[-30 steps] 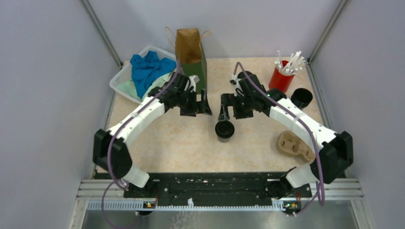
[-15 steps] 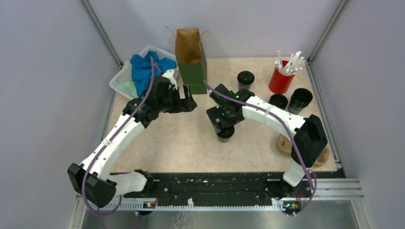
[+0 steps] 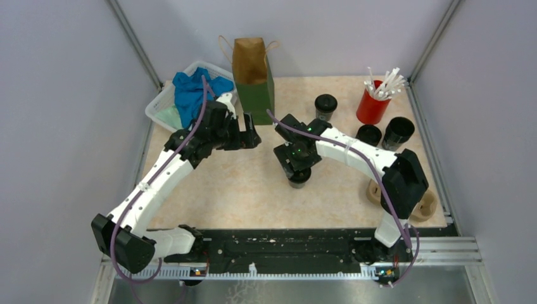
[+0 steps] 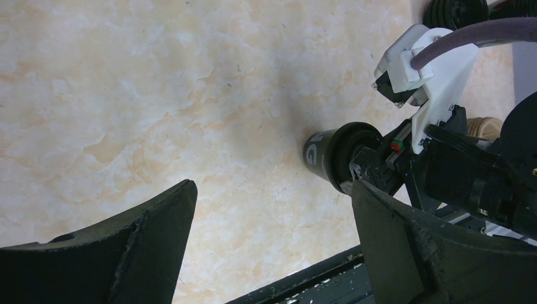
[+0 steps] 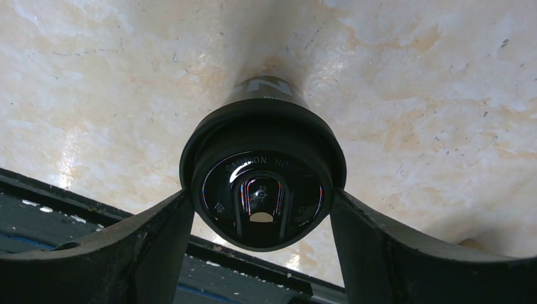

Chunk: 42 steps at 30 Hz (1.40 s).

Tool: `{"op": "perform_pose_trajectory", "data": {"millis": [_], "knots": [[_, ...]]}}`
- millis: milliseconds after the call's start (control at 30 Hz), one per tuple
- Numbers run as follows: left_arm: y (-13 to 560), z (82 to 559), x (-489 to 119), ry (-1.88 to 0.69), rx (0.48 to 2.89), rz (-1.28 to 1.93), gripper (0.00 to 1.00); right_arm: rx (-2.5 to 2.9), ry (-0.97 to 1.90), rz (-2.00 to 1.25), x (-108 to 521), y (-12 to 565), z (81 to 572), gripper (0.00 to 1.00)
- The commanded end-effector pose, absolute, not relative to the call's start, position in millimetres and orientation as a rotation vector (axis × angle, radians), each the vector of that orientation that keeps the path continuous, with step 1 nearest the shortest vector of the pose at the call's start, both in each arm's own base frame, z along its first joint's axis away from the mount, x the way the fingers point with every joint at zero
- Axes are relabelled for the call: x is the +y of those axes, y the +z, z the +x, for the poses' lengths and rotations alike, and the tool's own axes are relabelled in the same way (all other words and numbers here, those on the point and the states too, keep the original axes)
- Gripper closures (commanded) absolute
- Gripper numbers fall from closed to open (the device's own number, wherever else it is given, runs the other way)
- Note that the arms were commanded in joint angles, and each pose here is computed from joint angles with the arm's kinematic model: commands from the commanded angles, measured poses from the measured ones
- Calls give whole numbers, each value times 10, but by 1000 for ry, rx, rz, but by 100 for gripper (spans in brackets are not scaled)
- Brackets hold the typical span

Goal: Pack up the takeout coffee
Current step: Move the coffee cup to the center of the board.

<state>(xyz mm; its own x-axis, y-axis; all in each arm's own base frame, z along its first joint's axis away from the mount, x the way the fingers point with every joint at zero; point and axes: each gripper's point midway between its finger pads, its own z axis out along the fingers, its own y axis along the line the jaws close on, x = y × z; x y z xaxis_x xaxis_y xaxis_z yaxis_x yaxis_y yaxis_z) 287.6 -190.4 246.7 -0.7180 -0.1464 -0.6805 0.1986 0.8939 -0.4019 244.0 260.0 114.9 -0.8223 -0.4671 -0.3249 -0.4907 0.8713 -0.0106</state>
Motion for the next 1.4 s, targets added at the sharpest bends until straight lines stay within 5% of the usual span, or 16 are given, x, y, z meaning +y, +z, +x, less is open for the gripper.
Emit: {"op": "perform_pose_trajectory", "data": {"millis": [0, 233, 733, 867, 1167, 1367], "knots": [[2658, 2982, -1903, -580, 2237, 49, 2, 2684, 77, -743, 2647, 1181, 2492, 23], [2712, 3038, -1911, -569, 2232, 65, 2, 2657, -14, -596, 2439, 1197, 2771, 37], [2783, 3148, -1906, -521, 2223, 167, 2, 2616, -68, -65, 1253, 1007, 4433, 35], [2783, 3137, -1924, -528, 2220, 194, 2, 2609, -63, -34, 1196, 1047, 4508, 32], [2863, 3114, -1966, -570, 2197, 200, 2, 2577, 31, -34, 1271, 1479, 4458, 7], [2958, 3130, -1992, -600, 2180, 159, 2, 2526, 111, -54, 1326, 2023, 4354, 4]]}}
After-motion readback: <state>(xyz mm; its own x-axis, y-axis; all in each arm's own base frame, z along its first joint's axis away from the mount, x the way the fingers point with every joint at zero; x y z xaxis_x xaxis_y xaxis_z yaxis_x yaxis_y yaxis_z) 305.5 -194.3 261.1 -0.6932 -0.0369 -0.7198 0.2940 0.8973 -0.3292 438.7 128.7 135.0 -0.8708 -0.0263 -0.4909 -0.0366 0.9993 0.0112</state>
